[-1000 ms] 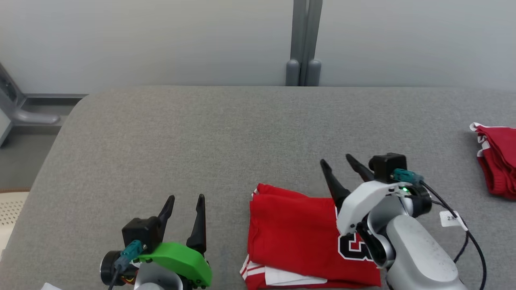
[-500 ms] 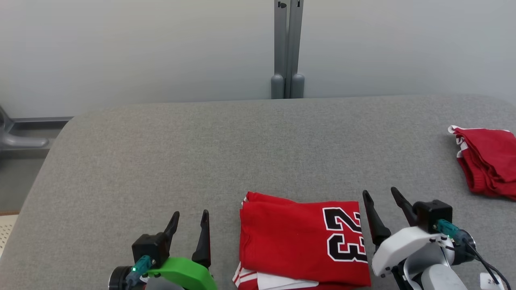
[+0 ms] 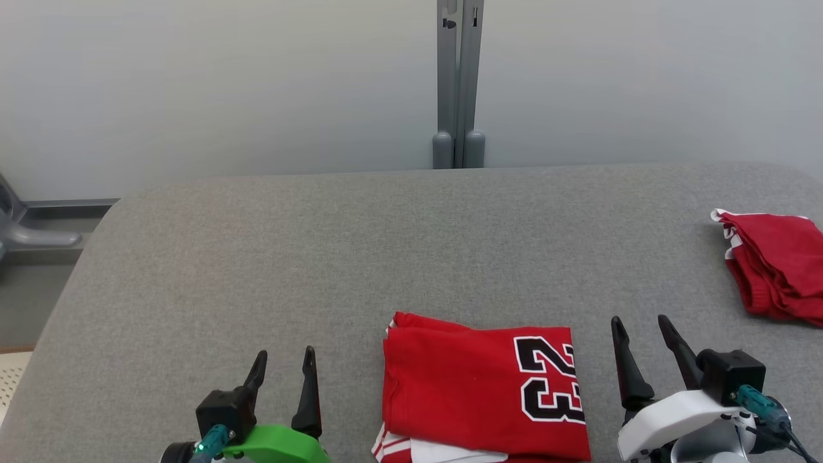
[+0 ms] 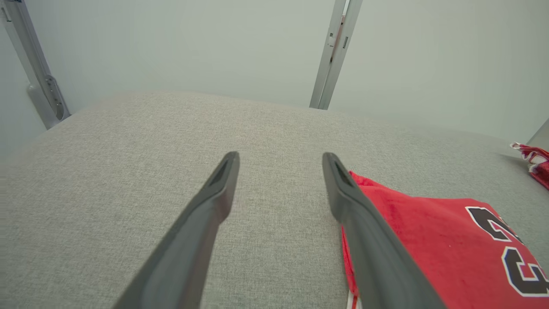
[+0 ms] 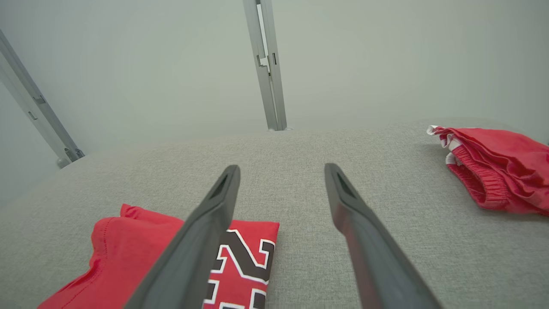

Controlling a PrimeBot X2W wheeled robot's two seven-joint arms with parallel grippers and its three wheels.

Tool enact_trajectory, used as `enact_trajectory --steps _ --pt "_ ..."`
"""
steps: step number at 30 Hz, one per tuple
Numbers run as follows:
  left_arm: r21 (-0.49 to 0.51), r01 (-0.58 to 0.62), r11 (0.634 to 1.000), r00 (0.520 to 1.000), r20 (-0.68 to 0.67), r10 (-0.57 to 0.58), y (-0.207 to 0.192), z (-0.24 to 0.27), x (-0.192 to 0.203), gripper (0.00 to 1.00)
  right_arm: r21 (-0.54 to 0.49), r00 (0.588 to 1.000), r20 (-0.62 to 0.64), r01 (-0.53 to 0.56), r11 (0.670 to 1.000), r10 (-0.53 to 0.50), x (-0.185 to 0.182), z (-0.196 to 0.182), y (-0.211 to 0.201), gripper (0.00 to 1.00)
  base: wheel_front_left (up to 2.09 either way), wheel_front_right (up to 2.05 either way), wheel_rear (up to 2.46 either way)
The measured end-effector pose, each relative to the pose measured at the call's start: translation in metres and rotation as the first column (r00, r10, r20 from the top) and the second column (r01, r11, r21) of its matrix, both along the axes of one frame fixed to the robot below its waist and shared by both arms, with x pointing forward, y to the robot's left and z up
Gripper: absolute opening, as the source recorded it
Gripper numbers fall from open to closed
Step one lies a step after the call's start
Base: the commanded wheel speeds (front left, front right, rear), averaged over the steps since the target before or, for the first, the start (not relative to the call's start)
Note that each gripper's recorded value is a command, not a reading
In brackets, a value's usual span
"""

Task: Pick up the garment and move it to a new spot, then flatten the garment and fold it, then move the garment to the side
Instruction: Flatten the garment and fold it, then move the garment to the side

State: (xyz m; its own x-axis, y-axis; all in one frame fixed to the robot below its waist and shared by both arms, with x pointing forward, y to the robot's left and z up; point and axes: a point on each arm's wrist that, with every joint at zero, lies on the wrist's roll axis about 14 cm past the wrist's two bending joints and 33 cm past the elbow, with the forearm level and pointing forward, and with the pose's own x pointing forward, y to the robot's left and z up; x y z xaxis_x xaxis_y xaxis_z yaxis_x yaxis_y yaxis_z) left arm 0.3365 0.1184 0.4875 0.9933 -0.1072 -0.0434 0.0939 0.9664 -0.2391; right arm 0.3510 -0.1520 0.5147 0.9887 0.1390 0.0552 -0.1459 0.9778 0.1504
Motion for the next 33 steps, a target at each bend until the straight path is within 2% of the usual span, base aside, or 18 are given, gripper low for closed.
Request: enact_trajectory --steps 19,26,33 --pt "0.009 -0.02 1.0 1.0 0.004 0.02 0.008 -0.001 -0.002 1.0 -0.004 1.0 -0.03 -0.004 1.0 0.003 -0.001 -0.006 0.0 1.0 0.0 0.0 0.0" --pt "0.02 -0.037 0.999 0.999 -0.012 0.038 0.018 -0.006 -0.003 1.0 -0.018 0.988 -0.156 -0.011 1.0 0.008 0.001 -0.032 0.0 1.0 0.0 0.0 0.0" --pt "0.029 -0.093 0.995 0.995 -0.022 0.094 0.039 -0.008 -0.006 1.0 -0.019 0.937 -0.346 -0.062 0.998 0.052 -0.001 -0.072 0.012 1.0 0.0 0.0 0.0"
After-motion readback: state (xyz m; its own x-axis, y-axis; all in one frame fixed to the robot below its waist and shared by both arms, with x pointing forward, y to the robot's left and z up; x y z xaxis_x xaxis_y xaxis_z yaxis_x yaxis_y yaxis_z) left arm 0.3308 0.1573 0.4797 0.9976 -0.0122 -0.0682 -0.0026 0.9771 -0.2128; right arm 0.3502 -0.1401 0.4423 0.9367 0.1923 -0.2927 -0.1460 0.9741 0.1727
